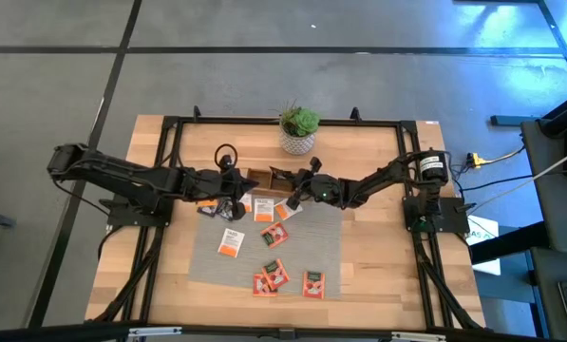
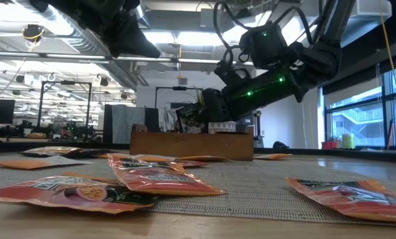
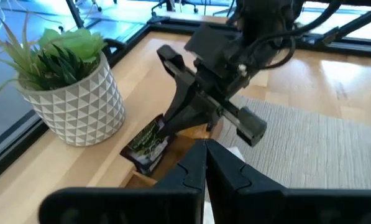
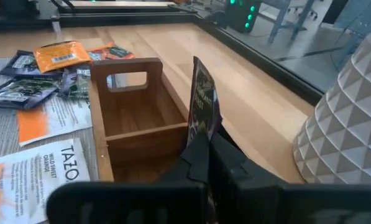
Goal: Pick & Place Tea
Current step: Put the dark blue tea bag into the middle section of the wooden organizer, then adjust the orange tea bag
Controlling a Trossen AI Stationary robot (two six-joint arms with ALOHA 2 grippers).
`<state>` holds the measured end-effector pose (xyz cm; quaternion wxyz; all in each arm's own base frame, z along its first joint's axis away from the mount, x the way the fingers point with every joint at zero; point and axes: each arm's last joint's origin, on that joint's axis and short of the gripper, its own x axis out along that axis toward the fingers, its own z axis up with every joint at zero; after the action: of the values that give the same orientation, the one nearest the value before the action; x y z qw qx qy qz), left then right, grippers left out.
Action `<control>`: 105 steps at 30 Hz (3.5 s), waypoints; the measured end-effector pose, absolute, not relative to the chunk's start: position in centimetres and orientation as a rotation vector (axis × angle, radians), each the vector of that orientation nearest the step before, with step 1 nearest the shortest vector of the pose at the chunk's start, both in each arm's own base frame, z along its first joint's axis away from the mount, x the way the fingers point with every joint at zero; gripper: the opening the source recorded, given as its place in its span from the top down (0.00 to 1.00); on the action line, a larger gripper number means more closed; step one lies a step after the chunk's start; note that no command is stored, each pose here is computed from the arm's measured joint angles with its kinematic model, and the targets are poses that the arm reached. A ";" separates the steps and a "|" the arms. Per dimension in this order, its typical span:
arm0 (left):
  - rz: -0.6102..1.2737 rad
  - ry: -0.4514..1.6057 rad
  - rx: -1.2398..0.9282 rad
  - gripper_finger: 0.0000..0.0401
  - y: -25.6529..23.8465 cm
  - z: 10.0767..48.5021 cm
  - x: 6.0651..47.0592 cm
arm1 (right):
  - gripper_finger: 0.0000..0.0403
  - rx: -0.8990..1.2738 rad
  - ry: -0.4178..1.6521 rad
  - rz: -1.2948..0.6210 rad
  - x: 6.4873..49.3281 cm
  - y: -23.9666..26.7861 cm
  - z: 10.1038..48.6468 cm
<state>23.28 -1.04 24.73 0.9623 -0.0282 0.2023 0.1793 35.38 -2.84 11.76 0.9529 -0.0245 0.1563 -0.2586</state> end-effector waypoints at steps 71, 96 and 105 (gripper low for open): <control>0.222 0.585 -0.052 0.99 -1.8 19.4 26.9 | 0.70 -0.022 0.774 -0.334 33.2 -0.5 14.8; 0.220 0.585 -0.052 0.99 -1.8 19.4 26.9 | 0.70 -0.082 0.781 -0.489 32.9 -4.3 15.0; 0.220 0.585 -0.052 0.99 -1.8 19.4 26.9 | 0.70 -0.086 0.769 -0.521 32.8 -5.8 15.2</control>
<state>26.95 -1.79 19.41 0.9512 -0.0258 0.2877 0.1084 32.80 -5.76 15.15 0.8933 -0.0417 0.3706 -0.2511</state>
